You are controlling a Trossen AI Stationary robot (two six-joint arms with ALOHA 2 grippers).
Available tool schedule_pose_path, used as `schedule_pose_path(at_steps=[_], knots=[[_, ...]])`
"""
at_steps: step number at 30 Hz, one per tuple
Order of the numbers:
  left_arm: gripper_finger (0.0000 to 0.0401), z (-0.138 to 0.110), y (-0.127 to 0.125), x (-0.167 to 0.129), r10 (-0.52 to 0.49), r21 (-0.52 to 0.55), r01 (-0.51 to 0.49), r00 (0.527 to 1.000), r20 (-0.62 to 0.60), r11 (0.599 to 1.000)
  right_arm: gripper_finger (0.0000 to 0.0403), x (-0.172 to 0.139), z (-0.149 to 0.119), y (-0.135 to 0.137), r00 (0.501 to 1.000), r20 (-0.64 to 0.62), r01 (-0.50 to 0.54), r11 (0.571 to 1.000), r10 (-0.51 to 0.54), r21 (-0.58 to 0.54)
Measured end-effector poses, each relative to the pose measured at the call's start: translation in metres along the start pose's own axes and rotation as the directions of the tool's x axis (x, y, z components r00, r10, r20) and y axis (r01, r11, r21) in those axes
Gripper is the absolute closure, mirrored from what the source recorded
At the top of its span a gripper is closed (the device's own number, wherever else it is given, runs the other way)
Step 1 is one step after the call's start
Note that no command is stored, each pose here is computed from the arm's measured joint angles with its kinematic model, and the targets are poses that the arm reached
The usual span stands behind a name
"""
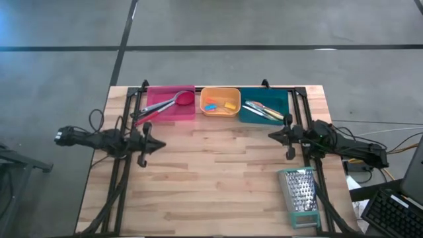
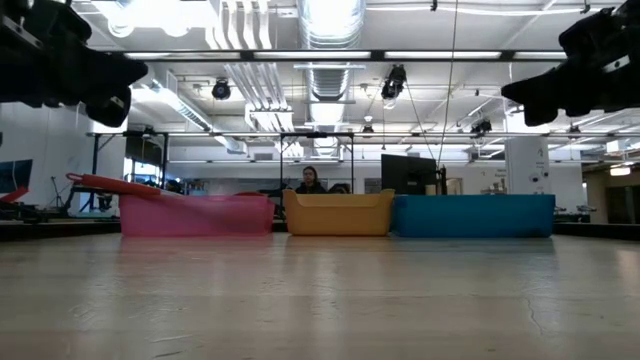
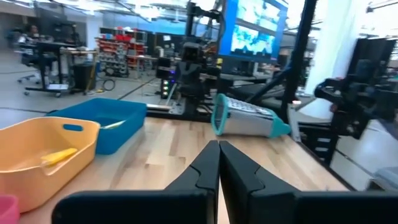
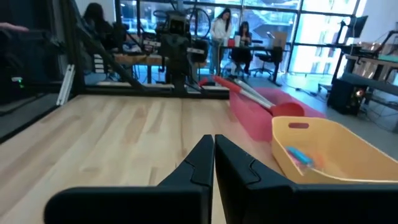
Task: Pick & Place Kitchen Items
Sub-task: Return to Home Position
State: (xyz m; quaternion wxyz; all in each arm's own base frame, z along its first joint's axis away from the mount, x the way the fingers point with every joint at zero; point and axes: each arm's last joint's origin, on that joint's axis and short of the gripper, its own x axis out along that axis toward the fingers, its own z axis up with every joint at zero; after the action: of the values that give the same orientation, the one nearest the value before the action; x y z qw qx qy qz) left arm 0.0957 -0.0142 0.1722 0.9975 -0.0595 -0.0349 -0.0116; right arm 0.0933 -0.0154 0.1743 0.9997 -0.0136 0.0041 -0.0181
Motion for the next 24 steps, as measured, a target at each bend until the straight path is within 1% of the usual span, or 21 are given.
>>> schedule_pose_path(at_steps=[5,12,15,22,24], knots=[[0.0389,0.000,0.006,0.001,0.061,0.005,-0.061,0.998,0.002,0.998,0.0394,0.000,-0.001,0.000,1.000,-0.001,0.001,1.000,-0.001,0.000],[0.0385,0.001,0.013,0.001,0.130,0.010,-0.130,0.991,0.011,0.991,0.0394,0.000,-0.001,-0.003,1.000,0.008,0.029,1.000,-0.029,-0.001],[0.0385,0.001,0.013,0.001,0.136,0.010,-0.136,0.991,0.011,0.991,0.0394,0.000,-0.002,-0.002,1.000,0.007,0.020,1.000,-0.020,-0.001],[0.0388,0.001,0.013,0.001,0.135,0.010,-0.135,0.991,0.010,0.991,0.0394,0.001,-0.002,0.004,0.999,0.008,-0.044,0.999,0.044,0.000],[0.0389,0.001,0.013,0.001,0.135,0.010,-0.135,0.991,0.011,0.991,0.0394,0.001,-0.002,0.004,0.999,0.005,-0.049,0.999,0.049,0.001]])
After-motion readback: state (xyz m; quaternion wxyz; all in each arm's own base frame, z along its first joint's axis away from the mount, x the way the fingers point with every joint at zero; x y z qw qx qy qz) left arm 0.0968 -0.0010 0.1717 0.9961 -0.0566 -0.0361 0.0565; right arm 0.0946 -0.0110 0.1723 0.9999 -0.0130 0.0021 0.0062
